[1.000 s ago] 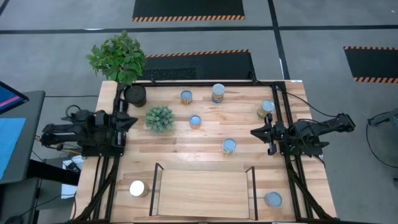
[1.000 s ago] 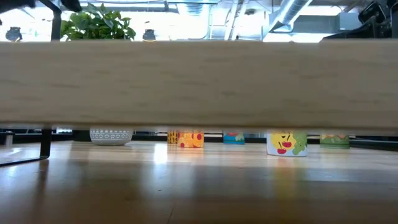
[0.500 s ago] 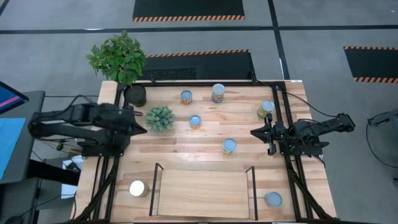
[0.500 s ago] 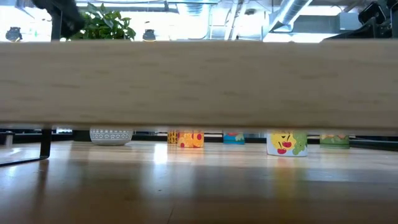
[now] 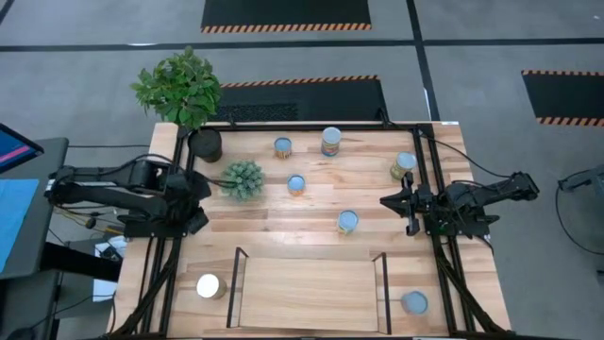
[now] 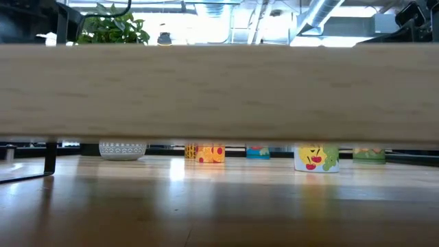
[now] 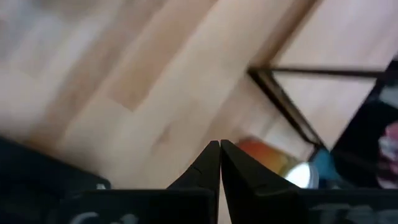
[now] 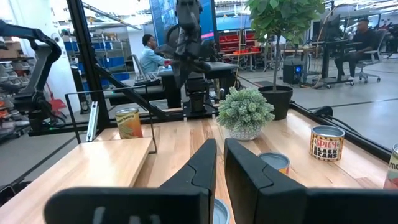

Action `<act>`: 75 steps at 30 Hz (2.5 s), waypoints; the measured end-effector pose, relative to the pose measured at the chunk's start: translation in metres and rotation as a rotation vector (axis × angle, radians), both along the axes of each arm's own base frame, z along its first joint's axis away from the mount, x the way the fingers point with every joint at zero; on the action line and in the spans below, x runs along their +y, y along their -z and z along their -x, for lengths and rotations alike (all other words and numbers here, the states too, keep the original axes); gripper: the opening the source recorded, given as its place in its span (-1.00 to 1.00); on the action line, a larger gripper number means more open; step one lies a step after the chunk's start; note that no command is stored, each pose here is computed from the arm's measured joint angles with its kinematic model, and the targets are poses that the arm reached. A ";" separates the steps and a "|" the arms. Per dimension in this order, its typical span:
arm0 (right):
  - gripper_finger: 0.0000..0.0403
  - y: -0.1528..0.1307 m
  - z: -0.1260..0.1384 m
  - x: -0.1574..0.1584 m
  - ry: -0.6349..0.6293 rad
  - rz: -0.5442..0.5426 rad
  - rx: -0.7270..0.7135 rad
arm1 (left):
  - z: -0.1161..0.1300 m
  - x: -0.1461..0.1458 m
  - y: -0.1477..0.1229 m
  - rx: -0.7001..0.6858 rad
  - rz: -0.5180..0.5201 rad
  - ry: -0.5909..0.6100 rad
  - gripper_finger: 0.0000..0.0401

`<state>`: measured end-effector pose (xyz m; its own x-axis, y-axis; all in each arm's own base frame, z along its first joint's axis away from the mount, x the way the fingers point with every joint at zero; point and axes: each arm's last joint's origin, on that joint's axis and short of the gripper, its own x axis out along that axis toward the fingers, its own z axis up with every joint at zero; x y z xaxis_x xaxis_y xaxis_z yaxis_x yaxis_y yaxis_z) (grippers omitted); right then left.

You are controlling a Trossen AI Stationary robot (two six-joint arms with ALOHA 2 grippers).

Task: Pick and place cans onto a shelf
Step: Put the canned green beans on the shelf

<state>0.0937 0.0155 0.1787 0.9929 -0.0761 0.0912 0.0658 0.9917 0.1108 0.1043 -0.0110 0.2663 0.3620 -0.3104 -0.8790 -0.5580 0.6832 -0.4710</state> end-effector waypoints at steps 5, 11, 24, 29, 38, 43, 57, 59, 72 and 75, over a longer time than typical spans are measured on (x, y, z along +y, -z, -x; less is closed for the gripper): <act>-0.71 0.002 0.000 0.000 0.000 0.004 0.016 | -0.004 -0.013 0.002 -0.029 0.019 0.124 -1.00; -0.71 0.003 0.000 0.000 0.000 0.009 0.034 | -0.005 -0.037 0.000 -0.090 -0.009 0.223 -1.00; -0.71 0.003 0.000 0.000 -0.001 0.010 0.037 | -0.019 -0.076 0.020 0.035 -0.143 0.304 -1.00; -0.71 0.003 0.000 0.000 0.000 0.010 0.038 | -0.024 -0.080 0.027 0.087 -0.158 0.298 -1.00; -0.71 0.004 0.000 0.000 -0.001 0.012 0.045 | -0.020 -0.080 0.024 0.026 -0.223 0.376 -1.00; -0.71 0.004 0.000 0.000 -0.001 0.012 0.045 | -0.020 -0.080 0.024 0.031 -0.227 0.385 -1.00; -0.71 0.004 0.000 0.000 -0.001 0.012 0.046 | -0.026 -0.078 0.024 -0.090 -0.415 0.535 -1.00; -0.71 0.004 0.000 0.000 -0.001 0.013 0.047 | -0.027 -0.076 0.025 -0.075 -0.467 0.471 -0.97; -0.71 0.005 0.000 0.000 -0.001 0.020 0.060 | -0.020 -0.074 0.031 0.098 -0.384 0.346 -0.22; -0.71 0.005 0.000 0.000 -0.003 -0.003 0.058 | -0.024 -0.078 0.030 0.054 -0.355 0.399 -0.12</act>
